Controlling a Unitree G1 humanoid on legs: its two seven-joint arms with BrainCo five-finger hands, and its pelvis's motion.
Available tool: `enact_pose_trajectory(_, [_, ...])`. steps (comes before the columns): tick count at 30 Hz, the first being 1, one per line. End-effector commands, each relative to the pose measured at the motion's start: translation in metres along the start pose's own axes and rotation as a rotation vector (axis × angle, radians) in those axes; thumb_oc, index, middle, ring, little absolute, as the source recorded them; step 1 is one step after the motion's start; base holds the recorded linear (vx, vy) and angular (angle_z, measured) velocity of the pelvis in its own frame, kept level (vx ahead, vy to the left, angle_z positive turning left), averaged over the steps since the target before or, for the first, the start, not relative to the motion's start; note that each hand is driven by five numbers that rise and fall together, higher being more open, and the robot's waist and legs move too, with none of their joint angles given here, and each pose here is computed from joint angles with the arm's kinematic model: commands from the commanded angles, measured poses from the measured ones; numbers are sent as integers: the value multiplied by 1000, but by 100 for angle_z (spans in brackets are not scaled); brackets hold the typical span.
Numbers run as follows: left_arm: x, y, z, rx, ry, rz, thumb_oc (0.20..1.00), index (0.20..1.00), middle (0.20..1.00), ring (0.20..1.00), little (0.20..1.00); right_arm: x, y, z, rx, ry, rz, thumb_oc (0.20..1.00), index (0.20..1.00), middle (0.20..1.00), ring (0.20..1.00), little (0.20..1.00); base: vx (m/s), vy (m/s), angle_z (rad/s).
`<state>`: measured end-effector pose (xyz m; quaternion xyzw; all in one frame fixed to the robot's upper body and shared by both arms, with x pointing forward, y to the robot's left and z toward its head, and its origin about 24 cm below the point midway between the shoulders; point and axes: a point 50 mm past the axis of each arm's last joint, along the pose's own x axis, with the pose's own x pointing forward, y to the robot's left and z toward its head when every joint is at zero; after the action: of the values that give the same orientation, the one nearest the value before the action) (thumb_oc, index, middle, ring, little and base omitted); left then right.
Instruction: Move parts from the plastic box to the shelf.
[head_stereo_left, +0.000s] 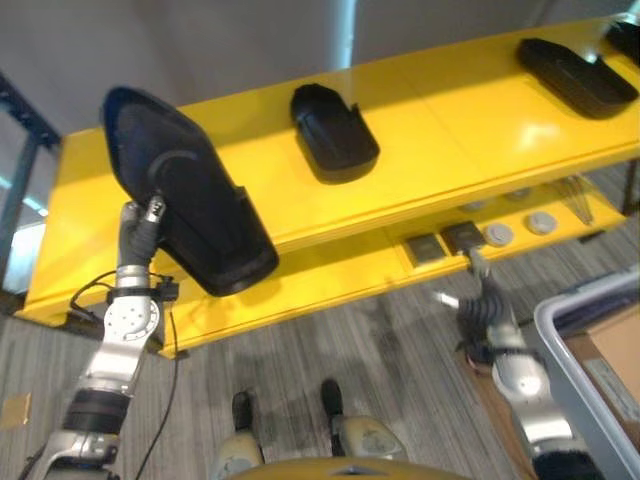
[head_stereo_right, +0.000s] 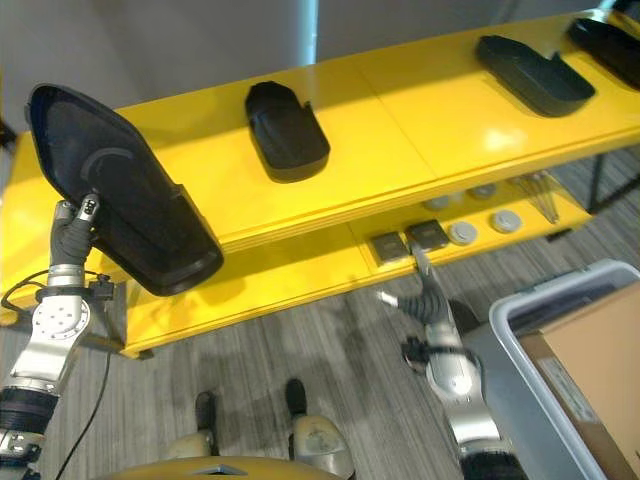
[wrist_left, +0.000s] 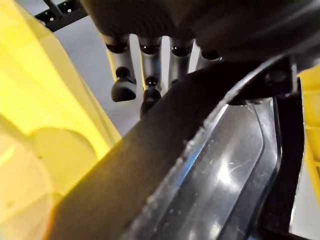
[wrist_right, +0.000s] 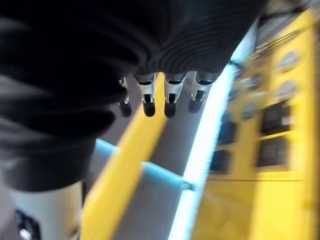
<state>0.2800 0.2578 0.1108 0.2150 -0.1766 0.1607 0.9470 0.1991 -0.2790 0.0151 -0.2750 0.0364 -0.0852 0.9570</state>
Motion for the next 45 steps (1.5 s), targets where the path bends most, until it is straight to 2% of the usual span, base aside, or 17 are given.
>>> enact_pose_trajectory(1, [18,21,30,-5,-159,63,200,200,200,200,200,-4,6,15,-62,-93,41,1000,1000,1000,1000,1000,169,156,-62])
enact_pose_trajectory(7, [13,23,27,-12,-146,67,200,200,200,200,200,-2,14,29,-1,-148,72,1000,1000,1000,1000,1000,63,78,-15])
enact_pose_trajectory(8, [3,26,22,-11,-123,77,200,200,200,200,200,4,10,64,20,-306,58,1000,1000,1000,1000,1000,105,87,-13])
enact_pose_trajectory(13, [6,33,21,8,-116,118,200,200,200,200,200,10,1,141,135,-656,19,1000,1000,1000,1000,1000,54,50,-2])
enact_pose_trajectory(19, [23,53,23,78,-99,119,200,200,200,200,200,4,4,213,301,-985,147,1000,1000,1000,1000,1000,-6,-4,11])
enact_pose_trajectory(24, [63,70,38,110,-119,131,200,200,200,200,200,8,26,236,415,-1043,296,1000,1000,1000,1000,1000,-44,-12,9])
enact_pose_trajectory(25, [65,70,40,109,-123,130,200,200,200,200,200,8,25,236,417,-1045,293,1000,1000,1000,1000,1000,-73,-15,13])
enact_pose_trajectory(28, [105,82,57,148,-118,144,200,200,200,200,200,9,40,239,479,-1034,391,1000,1000,1000,1000,1000,-56,-21,10])
enact_pose_trajectory(32, [130,95,65,224,-64,148,200,200,200,200,200,6,51,236,526,-1005,470,1000,1000,1000,1000,1000,0,0,0])
enact_pose_trajectory(37, [139,101,66,297,-20,127,200,200,200,200,200,5,57,231,571,-977,517,1000,1000,1000,1000,1000,-1,-6,-3])
enact_pose_trajectory(39, [144,106,62,407,42,81,200,200,200,200,200,2,63,227,590,-956,562,1000,1000,1000,1000,1000,0,0,0])
enact_pose_trajectory(45, [144,112,53,536,107,56,200,200,200,200,200,-2,68,226,591,-955,598,1000,1000,1000,1000,1000,0,0,0])
